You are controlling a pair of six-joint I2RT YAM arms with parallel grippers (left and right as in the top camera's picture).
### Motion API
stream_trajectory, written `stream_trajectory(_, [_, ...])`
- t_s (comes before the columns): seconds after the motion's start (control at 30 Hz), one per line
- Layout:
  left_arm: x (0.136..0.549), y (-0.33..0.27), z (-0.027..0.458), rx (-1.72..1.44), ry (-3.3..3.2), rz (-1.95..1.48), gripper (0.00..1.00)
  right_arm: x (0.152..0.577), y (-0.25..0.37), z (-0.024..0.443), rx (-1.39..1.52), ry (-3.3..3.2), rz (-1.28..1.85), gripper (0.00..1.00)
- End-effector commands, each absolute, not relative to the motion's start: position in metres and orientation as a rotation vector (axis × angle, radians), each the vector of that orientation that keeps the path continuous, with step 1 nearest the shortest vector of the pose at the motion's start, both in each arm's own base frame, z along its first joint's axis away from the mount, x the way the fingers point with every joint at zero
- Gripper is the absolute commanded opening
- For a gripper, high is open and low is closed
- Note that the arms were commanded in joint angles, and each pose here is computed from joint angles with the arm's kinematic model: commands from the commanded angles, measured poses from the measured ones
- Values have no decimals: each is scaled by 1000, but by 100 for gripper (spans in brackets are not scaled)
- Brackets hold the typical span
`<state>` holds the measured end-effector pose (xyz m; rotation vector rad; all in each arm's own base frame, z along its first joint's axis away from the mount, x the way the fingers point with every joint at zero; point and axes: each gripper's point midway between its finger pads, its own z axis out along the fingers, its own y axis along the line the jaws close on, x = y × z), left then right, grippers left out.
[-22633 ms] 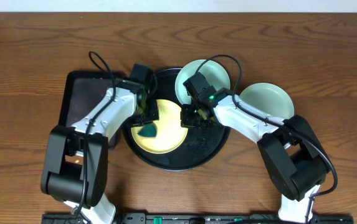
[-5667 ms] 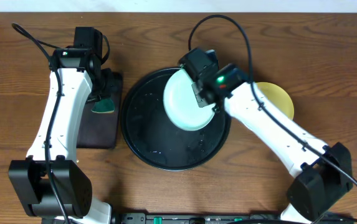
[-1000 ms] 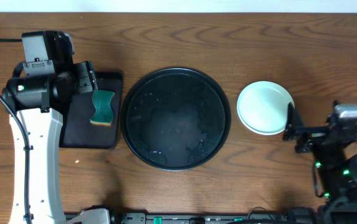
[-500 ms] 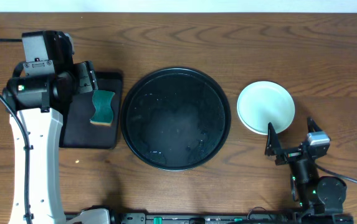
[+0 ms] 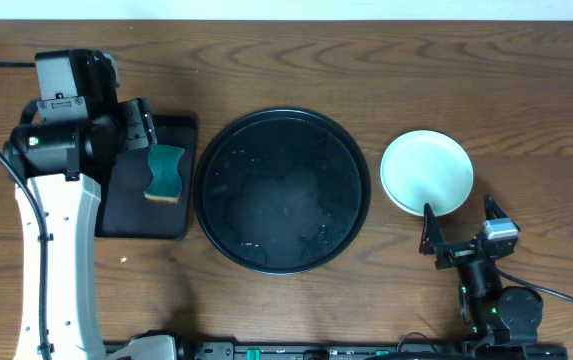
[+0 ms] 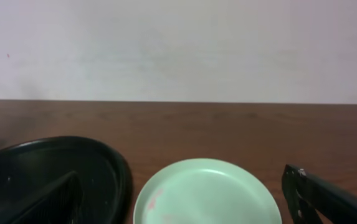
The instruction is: Clean dirty plates on tray and stack at the side
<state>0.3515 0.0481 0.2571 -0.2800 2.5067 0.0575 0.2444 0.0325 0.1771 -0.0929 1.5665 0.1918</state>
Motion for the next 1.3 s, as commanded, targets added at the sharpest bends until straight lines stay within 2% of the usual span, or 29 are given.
stream_trajectory(0.0, [353, 49, 264, -287, 2489, 59, 75, 244, 33, 176, -86, 1566, 200, 99])
stream_trajectory(0.13, [353, 49, 264, -287, 2489, 59, 75, 244, 32, 159, -75, 1635, 198, 99])
stream_trajectory(1.27, [352, 49, 264, -287, 2488, 59, 76, 244, 31, 160, -75, 1635, 198, 99])
